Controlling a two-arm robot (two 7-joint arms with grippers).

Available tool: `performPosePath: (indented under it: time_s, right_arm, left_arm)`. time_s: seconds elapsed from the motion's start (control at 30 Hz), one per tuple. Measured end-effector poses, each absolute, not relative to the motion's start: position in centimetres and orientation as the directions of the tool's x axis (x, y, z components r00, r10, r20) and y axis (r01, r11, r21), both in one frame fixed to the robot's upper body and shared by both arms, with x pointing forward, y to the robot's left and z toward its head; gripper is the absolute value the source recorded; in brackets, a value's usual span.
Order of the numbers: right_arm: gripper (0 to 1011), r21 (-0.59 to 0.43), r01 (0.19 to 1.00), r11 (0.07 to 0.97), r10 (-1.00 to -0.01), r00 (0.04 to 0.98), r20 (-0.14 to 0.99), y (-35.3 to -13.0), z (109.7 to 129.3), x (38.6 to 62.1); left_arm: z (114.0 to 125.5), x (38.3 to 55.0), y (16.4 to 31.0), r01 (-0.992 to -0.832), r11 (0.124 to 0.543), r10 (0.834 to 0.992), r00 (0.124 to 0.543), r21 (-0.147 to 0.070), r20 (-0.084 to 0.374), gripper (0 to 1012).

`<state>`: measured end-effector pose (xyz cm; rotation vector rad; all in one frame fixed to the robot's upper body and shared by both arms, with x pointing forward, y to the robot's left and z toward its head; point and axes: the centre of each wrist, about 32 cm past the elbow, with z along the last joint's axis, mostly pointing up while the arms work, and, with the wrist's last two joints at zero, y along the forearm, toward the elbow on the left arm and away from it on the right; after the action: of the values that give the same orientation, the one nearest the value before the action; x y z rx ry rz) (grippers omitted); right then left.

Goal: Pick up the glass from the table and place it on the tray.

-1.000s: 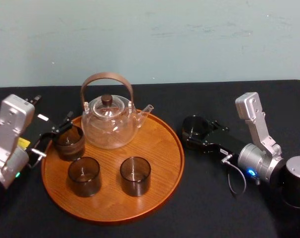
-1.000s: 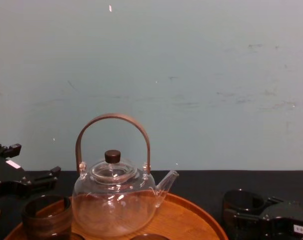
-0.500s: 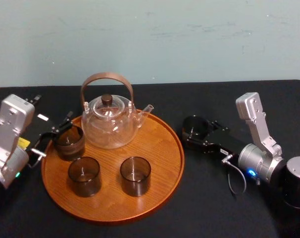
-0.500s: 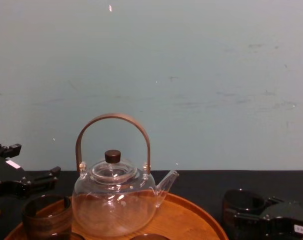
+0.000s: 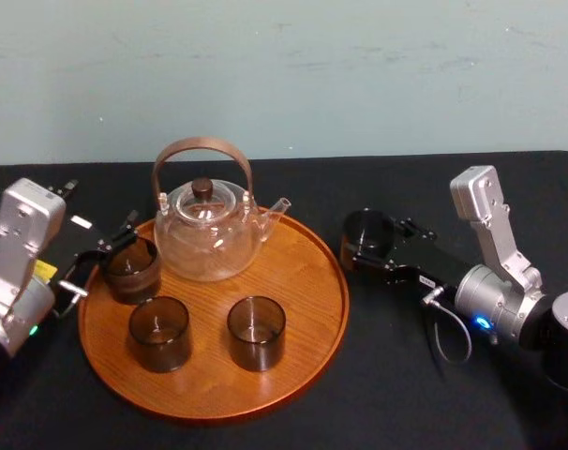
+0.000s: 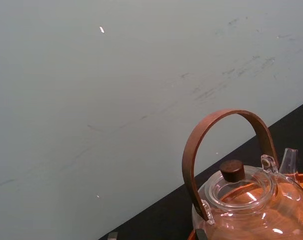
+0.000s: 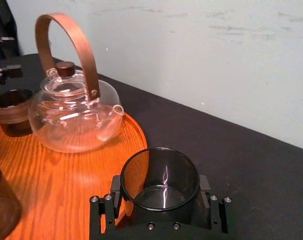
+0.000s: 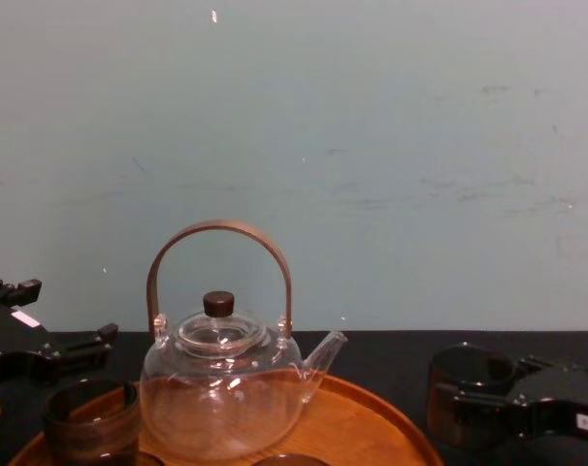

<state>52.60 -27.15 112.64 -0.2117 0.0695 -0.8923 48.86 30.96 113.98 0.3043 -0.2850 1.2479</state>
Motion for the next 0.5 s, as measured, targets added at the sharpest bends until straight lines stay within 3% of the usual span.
performPosePath:
  time_s: [0.5]
  right_arm:
    - [903, -0.19, 0.742, 0.643, -0.75, 0.66, 0.045, -26.7, 114.7, 51.8]
  left_arm:
    - [114.0, 48.9, 31.0, -0.955, 0.287, 0.88, 0.292, 0.07, 0.374, 1001]
